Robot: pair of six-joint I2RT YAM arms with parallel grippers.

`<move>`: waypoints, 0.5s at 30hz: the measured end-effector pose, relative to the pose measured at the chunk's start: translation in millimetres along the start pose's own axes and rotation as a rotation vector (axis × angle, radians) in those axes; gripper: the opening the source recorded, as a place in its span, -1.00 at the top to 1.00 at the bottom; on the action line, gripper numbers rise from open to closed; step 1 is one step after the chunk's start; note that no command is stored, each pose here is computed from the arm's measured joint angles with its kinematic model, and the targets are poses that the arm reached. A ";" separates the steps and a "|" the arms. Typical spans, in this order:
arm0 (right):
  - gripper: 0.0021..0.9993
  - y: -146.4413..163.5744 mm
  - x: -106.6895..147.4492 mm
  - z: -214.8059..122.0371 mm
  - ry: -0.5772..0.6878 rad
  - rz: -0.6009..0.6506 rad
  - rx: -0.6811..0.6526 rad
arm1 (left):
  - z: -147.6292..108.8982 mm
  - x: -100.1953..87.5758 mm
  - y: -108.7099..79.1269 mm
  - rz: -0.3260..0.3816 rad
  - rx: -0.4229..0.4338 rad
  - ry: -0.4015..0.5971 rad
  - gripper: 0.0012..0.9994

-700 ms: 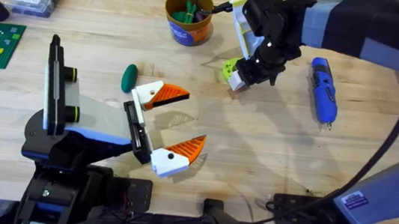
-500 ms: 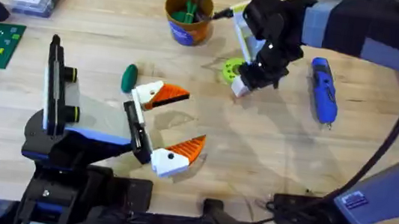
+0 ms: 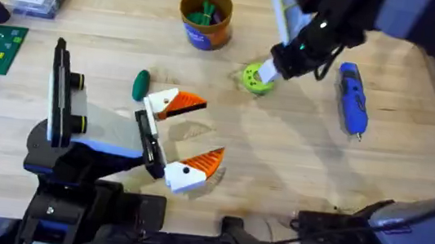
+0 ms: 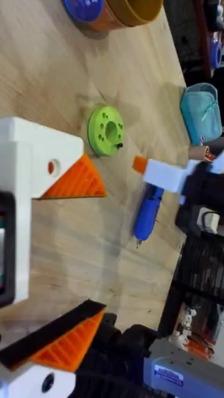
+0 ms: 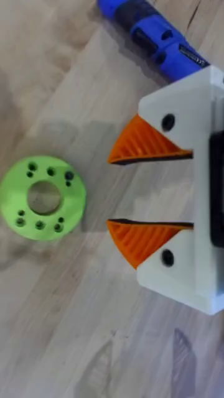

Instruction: Pick up the gripper from the table and insert it into the empty holder that is missing its gripper. Then pick up a screw, insert it into the mounting hole, and use the screwdriver to tighten it. Finally, clean up the table by picking up the vegetable and placing it into the bucket.

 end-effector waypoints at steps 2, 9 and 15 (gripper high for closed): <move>0.06 -4.5 -2.9 -8.1 -0.036 0.029 0.001 | 0.0 0.0 0.0 0.000 0.000 0.000 -0.98; 0.06 -18.9 -14.1 -5.8 -0.101 0.121 0.007 | 0.0 -0.1 0.0 0.000 0.000 0.000 -0.98; 0.06 -19.0 -14.5 2.3 -0.084 0.127 0.008 | 0.0 0.0 0.0 0.000 0.000 0.000 -0.98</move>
Point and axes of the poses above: each hand's point on the last joint's axis, 136 mm out from that joint toward the fingers, its own z axis out along the fingers, its own y axis along the line the jaws close on, x = y × z, the point moved 8 cm from there along -z, back along the fingers, and after that the axes turned 4 degrees about z, right-handed, at the moved point
